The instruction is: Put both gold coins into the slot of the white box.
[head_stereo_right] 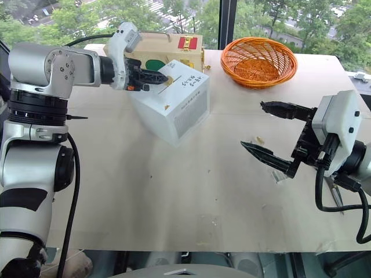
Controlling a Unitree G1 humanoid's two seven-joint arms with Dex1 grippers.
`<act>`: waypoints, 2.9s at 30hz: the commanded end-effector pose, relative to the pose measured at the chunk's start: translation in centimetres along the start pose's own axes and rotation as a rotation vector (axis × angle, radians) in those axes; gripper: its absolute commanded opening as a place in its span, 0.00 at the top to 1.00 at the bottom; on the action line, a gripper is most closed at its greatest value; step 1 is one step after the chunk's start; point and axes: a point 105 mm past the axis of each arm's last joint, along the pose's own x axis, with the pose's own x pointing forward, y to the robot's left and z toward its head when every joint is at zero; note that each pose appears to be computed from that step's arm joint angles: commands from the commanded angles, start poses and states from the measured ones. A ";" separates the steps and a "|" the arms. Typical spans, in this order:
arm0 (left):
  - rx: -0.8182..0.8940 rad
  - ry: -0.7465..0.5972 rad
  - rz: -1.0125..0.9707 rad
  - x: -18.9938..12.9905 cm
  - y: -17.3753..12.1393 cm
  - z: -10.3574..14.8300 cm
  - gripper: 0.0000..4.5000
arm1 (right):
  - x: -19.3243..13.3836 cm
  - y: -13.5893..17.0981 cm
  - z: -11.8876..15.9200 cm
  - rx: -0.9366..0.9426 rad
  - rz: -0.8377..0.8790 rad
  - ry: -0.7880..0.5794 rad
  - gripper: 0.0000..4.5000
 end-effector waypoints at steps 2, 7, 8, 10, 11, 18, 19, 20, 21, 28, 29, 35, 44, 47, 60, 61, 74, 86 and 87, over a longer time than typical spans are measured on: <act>0.093 -0.007 0.029 -0.3 -0.7 0.7 1.00 | -0.2 0.1 0.7 -0.030 -0.013 -0.018 0.01; 0.125 -0.054 -0.003 -0.6 -1.9 1.3 0.81 | -0.1 -0.2 0.7 0.003 -0.030 -0.034 0.00; 0.117 -0.073 -0.009 -0.7 -2.0 1.6 0.74 | -0.1 -0.3 0.7 0.010 -0.039 -0.035 0.00; 0.078 -0.139 -0.012 -1.3 -1.8 2.6 0.54 | 0.0 -0.6 0.4 0.021 -0.064 -0.026 0.00; 0.066 -0.195 -0.025 -1.9 -1.7 3.4 0.43 | 0.1 -0.9 0.1 0.030 -0.094 -0.015 0.00; 0.209 -0.425 -0.452 -5.7 -9.1 3.8 0.25 | 1.2 -3.3 -5.6 0.059 -0.315 0.177 0.00; 0.240 -0.471 -0.515 -6.0 -10.3 3.2 0.25 | 1.4 -3.6 -6.7 0.064 -0.337 0.210 0.00; 0.272 -0.471 -0.559 -5.9 -11.4 1.8 0.25 | 1.7 -4.0 -7.9 0.096 -0.357 0.237 0.00; 0.323 -0.464 -0.603 -5.9 -12.5 0.1 0.25 | 2.2 -4.5 -9.1 0.131 -0.377 0.257 0.00; 0.317 -0.398 -0.689 -5.3 -14.3 -6.5 0.22 | 3.7 -5.9 -13.6 0.188 -0.421 0.357 0.28; 0.320 -0.393 -0.680 -5.3 -14.2 -6.9 0.22 | 3.7 -6.1 -13.9 0.197 -0.426 0.366 0.28; 0.334 -0.374 -0.644 -5.1 -13.7 -8.5 0.22 | 3.9 -6.7 -15.2 0.218 -0.425 0.391 0.28; 0.336 -0.372 -0.619 -5.1 -13.4 -8.8 0.22 | 4.2 -6.4 -15.9 0.225 -0.386 0.414 0.56; 0.339 -0.373 -0.618 -5.1 -13.5 -8.7 0.22 | 4.3 -6.0 -16.1 0.239 -0.373 0.413 0.56; 0.357 -0.369 -0.591 -5.1 -13.2 -8.8 0.22 | 4.2 -6.2 -17.0 0.266 -0.390 0.428 0.99; 0.357 -0.369 -0.590 -5.1 -13.2 -8.8 0.22 | 4.2 -6.2 -17.0 0.266 -0.390 0.427 0.99; 0.187 -0.416 -0.632 -4.7 -12.8 -7.3 0.22 | 3.4 -6.3 -9.4 0.328 -0.285 0.090 0.99; 0.107 -0.469 -0.788 -3.1 -13.8 -4.0 0.52 | 4.1 0.1 0.6 0.338 0.075 -0.185 1.00; 0.108 -0.469 -0.805 -3.1 -13.9 -3.8 0.52 | 4.1 0.3 0.9 0.339 0.080 -0.188 1.00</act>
